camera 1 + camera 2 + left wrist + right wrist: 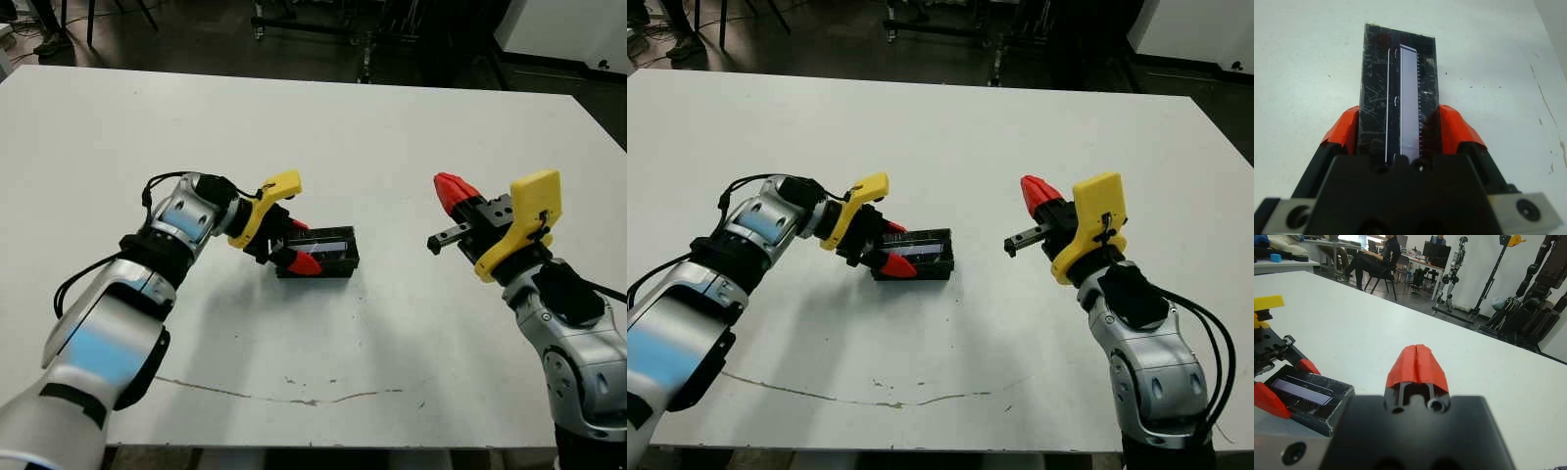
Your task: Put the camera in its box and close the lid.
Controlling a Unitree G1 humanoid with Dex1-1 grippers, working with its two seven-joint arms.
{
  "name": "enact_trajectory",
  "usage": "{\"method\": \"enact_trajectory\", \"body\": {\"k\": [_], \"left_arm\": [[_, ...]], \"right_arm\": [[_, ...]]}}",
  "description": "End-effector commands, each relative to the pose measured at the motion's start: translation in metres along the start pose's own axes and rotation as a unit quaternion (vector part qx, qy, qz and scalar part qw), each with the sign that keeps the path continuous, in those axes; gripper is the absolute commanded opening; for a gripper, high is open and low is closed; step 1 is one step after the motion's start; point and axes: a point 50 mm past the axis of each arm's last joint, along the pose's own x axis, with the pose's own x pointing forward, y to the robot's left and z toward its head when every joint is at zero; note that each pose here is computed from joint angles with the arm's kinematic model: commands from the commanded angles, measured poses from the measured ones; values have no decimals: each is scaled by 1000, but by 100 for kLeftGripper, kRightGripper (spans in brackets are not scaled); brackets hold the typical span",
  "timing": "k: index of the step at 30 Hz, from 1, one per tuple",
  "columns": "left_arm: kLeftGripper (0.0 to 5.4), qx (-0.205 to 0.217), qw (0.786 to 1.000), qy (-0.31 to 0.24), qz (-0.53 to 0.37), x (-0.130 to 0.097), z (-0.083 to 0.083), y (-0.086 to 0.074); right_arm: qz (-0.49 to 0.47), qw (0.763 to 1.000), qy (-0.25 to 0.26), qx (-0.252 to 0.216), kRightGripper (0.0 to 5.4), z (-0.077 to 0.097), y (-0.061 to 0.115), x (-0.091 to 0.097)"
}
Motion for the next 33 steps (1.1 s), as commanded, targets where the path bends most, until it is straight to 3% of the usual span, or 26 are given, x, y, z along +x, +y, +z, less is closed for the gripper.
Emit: {"method": "enact_trajectory", "body": {"k": [1, 20, 33], "left_arm": [[312, -112, 992, 55, -13, 27, -62, -16], [312, -134, 990, 35, 4, 10, -82, -15], [312, -95, 995, 12, -3, 3, -90, -16]], "right_arm": [[-3, 1000, 8, 1, 0, -3, -2, -3], [-2, 1000, 14, -5, 0, -3, -1, -3], [-1, 1000, 17, -4, 0, -4, 0, -3]]}}
